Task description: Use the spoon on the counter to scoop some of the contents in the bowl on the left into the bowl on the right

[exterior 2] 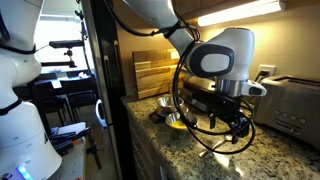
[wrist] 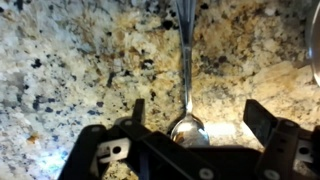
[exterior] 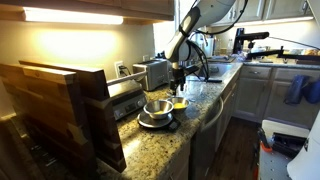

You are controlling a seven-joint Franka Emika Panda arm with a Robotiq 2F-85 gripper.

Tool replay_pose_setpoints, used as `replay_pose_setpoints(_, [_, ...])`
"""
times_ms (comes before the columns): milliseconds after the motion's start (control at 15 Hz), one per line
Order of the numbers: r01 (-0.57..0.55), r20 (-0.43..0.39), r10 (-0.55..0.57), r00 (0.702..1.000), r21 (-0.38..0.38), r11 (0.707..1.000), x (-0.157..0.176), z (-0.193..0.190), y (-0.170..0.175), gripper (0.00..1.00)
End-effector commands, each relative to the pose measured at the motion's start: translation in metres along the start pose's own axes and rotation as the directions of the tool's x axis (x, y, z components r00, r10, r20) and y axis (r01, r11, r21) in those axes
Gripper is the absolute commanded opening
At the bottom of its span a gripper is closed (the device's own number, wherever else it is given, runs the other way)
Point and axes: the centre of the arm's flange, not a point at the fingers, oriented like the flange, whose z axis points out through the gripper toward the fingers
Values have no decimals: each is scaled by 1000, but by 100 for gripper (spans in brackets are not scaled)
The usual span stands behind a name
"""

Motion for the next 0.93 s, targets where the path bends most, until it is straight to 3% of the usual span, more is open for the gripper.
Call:
replay_pose_setpoints(0, [-1, -6, 1, 1000, 14, 1000, 5, 4, 7, 99])
replay_pose_setpoints(400, [-8, 10, 8, 1000, 20, 1000, 6, 14, 11, 97])
replay_pose_setpoints(600, [-8, 28, 7, 1000, 25, 1000, 4, 19, 10, 84])
replay_pose_setpoints(667, [-8, 35, 7, 999, 25, 1000, 3, 21, 9, 84])
replay_pose_setpoints(867, [-5, 50, 3, 999, 31, 1000, 1, 26, 6, 74])
